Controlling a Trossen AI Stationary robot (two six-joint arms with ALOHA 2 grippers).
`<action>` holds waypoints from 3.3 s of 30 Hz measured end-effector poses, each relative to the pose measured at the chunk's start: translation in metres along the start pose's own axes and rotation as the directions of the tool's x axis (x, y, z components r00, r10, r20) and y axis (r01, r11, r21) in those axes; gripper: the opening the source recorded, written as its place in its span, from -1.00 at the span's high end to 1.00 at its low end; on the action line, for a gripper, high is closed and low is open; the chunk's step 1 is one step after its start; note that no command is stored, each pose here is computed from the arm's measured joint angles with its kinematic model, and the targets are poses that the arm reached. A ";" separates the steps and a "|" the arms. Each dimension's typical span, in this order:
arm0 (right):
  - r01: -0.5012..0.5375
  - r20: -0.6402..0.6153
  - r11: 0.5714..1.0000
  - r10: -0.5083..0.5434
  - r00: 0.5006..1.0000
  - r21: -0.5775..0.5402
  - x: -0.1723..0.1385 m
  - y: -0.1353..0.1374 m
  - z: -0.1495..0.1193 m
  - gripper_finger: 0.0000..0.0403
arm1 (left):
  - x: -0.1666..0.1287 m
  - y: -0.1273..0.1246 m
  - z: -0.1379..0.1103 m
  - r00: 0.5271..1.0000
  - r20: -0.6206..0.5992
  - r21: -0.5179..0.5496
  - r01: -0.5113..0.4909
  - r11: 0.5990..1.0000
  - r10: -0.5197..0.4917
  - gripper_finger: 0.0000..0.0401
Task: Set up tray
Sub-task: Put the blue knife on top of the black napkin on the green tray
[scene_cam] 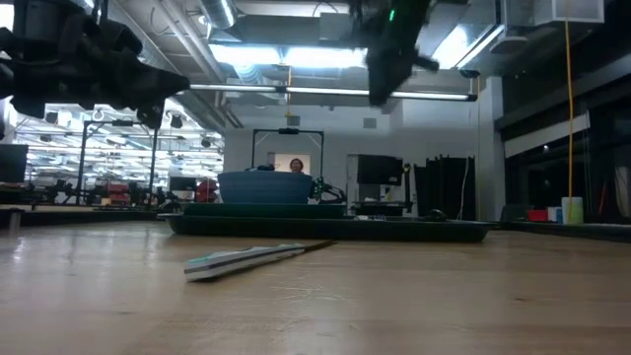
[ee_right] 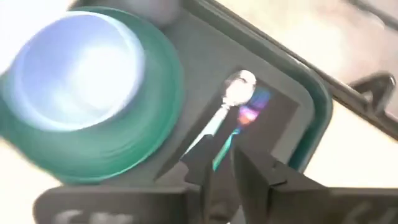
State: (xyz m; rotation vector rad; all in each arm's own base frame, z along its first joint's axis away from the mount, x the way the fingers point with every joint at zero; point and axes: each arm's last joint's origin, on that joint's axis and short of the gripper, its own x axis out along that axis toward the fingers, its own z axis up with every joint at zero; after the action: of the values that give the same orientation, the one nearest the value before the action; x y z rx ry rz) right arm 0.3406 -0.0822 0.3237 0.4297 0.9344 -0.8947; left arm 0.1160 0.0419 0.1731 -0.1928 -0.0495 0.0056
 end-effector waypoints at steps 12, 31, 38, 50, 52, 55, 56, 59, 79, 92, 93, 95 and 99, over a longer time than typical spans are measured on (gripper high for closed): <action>-0.060 0.183 0.982 0.093 0.979 -0.179 0.001 0.027 -0.098 0.94 | 0.016 -0.028 0.005 0.983 -0.121 0.052 -0.136 0.989 0.141 0.99; -0.298 0.422 0.880 0.445 0.790 -0.370 0.039 0.015 -0.186 0.89 | 0.095 -0.063 0.036 0.789 -0.549 0.215 -0.187 0.959 0.277 0.98; -0.291 0.458 0.877 0.453 0.765 -0.383 0.056 0.000 -0.206 0.89 | 0.125 -0.063 0.034 0.536 -0.772 0.198 -0.309 0.930 0.342 0.98; -0.229 0.492 0.898 0.403 0.772 -0.375 0.064 -0.009 -0.208 0.88 | 0.176 -0.090 0.026 0.413 -0.890 -0.029 -0.476 0.879 0.194 0.98; -0.218 0.494 0.898 0.398 0.773 -0.382 0.065 -0.010 -0.207 0.88 | 0.181 -0.101 0.026 0.393 -0.898 -0.023 -0.488 0.873 0.196 0.98; -0.212 0.495 0.901 0.390 0.776 -0.378 0.066 -0.011 -0.206 0.88 | 0.186 -0.117 0.028 0.391 -0.893 -0.007 -0.508 0.861 0.223 0.98; -0.209 0.495 0.902 0.388 0.778 -0.377 0.067 -0.011 -0.205 0.88 | 0.189 -0.123 0.029 0.397 -0.889 -0.009 -0.512 0.859 0.228 0.98; -0.202 0.495 0.906 0.377 0.782 -0.371 0.068 -0.013 -0.204 0.88 | 0.194 -0.136 0.026 0.392 -0.887 0.002 -0.527 0.850 0.245 0.98; -0.217 0.451 0.866 0.430 0.782 -0.450 0.069 -0.012 -0.205 0.88 | 0.244 -0.189 -0.022 0.317 -0.908 0.102 -0.467 0.878 0.274 0.98; -0.278 0.498 0.884 0.446 0.744 -0.376 0.066 -0.010 -0.199 0.88 | 0.242 -0.189 -0.023 0.314 -0.904 0.133 -0.436 0.890 0.289 0.98; -0.279 0.497 0.883 0.447 0.744 -0.377 0.066 -0.010 -0.199 0.88 | 0.242 -0.189 -0.023 0.318 -0.903 0.144 -0.415 0.898 0.291 0.98; -0.300 0.484 0.874 0.466 0.741 -0.382 0.065 -0.010 -0.200 0.88 | 0.243 -0.189 -0.023 0.325 -0.899 0.163 -0.371 0.914 0.293 0.98; -0.373 0.422 0.822 0.549 0.722 -0.430 0.065 -0.008 -0.202 0.88 | 0.243 -0.189 -0.023 0.326 -0.899 0.186 -0.320 0.929 0.292 0.98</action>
State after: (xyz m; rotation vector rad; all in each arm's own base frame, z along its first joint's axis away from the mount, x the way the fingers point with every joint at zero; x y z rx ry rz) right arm 0.2509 0.0170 0.1593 0.1069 0.3995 -0.3395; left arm 0.3600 -0.1460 0.1986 -0.2066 1.1587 0.2898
